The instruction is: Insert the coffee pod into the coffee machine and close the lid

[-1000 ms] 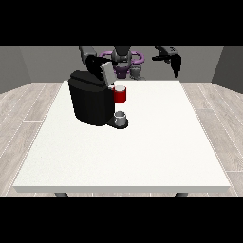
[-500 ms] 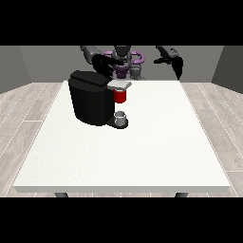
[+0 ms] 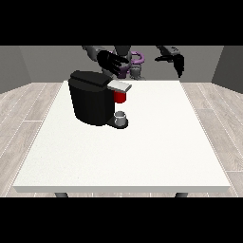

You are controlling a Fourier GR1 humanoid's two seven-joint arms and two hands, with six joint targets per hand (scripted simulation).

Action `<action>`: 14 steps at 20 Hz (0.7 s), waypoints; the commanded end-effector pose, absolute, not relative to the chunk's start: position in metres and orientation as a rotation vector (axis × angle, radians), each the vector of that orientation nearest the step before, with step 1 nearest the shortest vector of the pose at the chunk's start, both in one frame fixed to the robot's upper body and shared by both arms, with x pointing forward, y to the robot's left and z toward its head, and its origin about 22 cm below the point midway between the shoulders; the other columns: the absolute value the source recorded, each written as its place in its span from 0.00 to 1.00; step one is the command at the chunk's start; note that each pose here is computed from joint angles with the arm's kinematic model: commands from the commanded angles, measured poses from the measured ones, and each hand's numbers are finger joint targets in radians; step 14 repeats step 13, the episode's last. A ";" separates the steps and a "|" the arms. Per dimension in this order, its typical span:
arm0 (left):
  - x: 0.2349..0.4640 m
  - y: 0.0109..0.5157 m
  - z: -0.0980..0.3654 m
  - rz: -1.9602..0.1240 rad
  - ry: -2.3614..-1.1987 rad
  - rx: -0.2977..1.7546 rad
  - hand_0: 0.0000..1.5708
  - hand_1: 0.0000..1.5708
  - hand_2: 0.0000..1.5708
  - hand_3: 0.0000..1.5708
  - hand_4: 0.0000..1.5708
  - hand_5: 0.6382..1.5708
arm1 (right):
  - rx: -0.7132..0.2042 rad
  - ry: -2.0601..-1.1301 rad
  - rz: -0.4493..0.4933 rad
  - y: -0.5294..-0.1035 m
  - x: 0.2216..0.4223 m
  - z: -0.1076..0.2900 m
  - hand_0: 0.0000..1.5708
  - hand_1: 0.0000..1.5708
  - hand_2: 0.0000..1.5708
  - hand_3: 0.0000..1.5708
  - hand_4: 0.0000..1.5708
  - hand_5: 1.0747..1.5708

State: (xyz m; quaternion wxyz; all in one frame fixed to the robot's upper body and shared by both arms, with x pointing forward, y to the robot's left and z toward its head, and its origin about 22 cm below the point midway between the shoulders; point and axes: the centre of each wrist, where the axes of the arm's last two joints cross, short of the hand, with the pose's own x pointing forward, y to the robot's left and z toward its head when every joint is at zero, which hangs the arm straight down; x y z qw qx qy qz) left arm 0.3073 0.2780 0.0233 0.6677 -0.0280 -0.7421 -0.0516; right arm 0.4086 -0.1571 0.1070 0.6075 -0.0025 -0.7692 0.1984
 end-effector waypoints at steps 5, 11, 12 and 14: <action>0.301 0.294 0.016 -0.096 -1.722 -0.015 0.00 0.00 0.00 0.00 0.13 1.00 | 0.191 -1.852 0.491 -0.125 0.387 0.086 0.00 0.00 0.00 0.00 0.11 1.00; 0.292 0.275 -0.008 -0.044 -1.677 -0.032 0.00 0.00 0.00 0.00 0.12 1.00 | 0.302 -1.755 0.329 -0.133 0.348 0.035 0.00 0.00 0.00 0.00 0.18 1.00; 0.283 0.279 -0.020 -0.048 -1.629 -0.023 0.00 0.00 0.00 0.00 0.12 1.00 | 0.283 -1.709 0.295 -0.133 0.329 0.014 0.00 0.00 0.00 0.00 0.16 1.00; 0.279 0.279 -0.021 -0.056 -1.645 -0.024 0.00 0.00 0.00 0.00 0.12 1.00 | 0.284 -1.714 0.284 -0.140 0.324 0.006 0.00 0.00 0.00 0.00 0.10 1.00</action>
